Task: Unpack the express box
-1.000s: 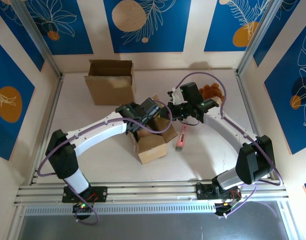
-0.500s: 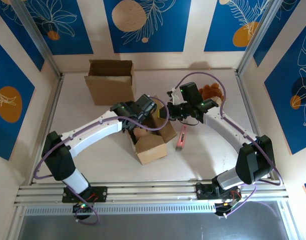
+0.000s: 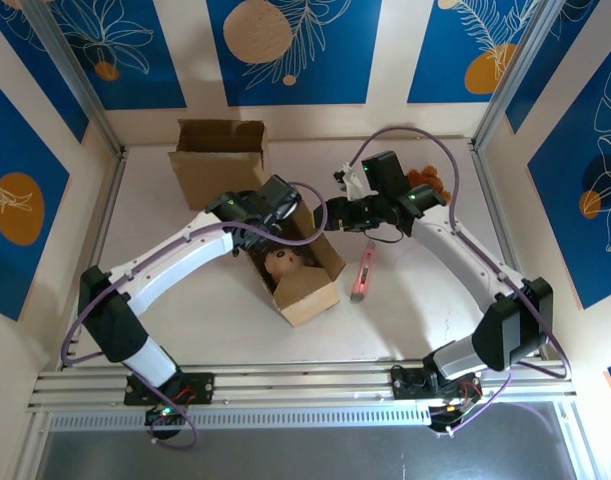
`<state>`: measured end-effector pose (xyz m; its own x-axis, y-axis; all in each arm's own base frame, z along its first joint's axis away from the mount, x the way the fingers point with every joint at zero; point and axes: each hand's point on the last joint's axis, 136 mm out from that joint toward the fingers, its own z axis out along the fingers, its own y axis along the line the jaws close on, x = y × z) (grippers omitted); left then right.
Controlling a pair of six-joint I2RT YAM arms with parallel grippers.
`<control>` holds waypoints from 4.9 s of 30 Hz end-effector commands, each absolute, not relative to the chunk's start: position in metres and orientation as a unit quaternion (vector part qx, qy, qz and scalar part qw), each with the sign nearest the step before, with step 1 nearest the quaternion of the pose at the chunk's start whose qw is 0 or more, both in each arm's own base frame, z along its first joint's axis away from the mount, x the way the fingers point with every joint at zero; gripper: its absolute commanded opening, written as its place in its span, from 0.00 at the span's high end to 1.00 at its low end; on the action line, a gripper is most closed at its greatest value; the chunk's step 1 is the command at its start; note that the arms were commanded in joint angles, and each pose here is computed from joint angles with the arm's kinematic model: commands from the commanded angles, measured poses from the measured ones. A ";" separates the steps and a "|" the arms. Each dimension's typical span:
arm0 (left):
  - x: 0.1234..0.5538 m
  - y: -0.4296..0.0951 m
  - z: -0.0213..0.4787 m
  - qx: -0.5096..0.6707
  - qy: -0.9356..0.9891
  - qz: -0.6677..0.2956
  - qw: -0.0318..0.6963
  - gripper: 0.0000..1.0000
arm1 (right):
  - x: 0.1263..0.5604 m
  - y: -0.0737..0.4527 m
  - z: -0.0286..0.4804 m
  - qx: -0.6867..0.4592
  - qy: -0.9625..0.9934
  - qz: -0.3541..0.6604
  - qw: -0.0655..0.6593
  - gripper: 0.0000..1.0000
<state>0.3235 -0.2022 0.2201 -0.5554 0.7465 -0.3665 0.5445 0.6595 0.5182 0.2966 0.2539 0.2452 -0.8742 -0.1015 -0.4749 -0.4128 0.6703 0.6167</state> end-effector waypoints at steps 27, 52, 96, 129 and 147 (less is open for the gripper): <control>0.288 -0.202 0.254 0.305 0.924 -0.016 0.228 1.00 | 0.183 0.335 0.297 -0.533 0.652 0.085 0.533 1.00; 0.288 -0.197 0.251 0.323 0.920 -0.018 0.222 1.00 | 0.203 0.353 0.218 -0.683 0.554 -0.161 0.448 1.00; 0.275 -0.202 0.263 0.318 0.921 -0.055 0.221 1.00 | 0.208 0.344 0.203 -0.644 0.581 -0.155 0.473 1.00; 0.250 -0.203 0.281 0.314 0.913 -0.113 0.235 1.00 | 0.268 0.294 0.130 -0.464 0.821 -0.129 0.307 0.86; 0.241 -0.213 0.265 0.310 0.918 -0.144 0.200 1.00 | 0.319 0.329 0.122 -0.360 0.848 -0.134 0.365 0.45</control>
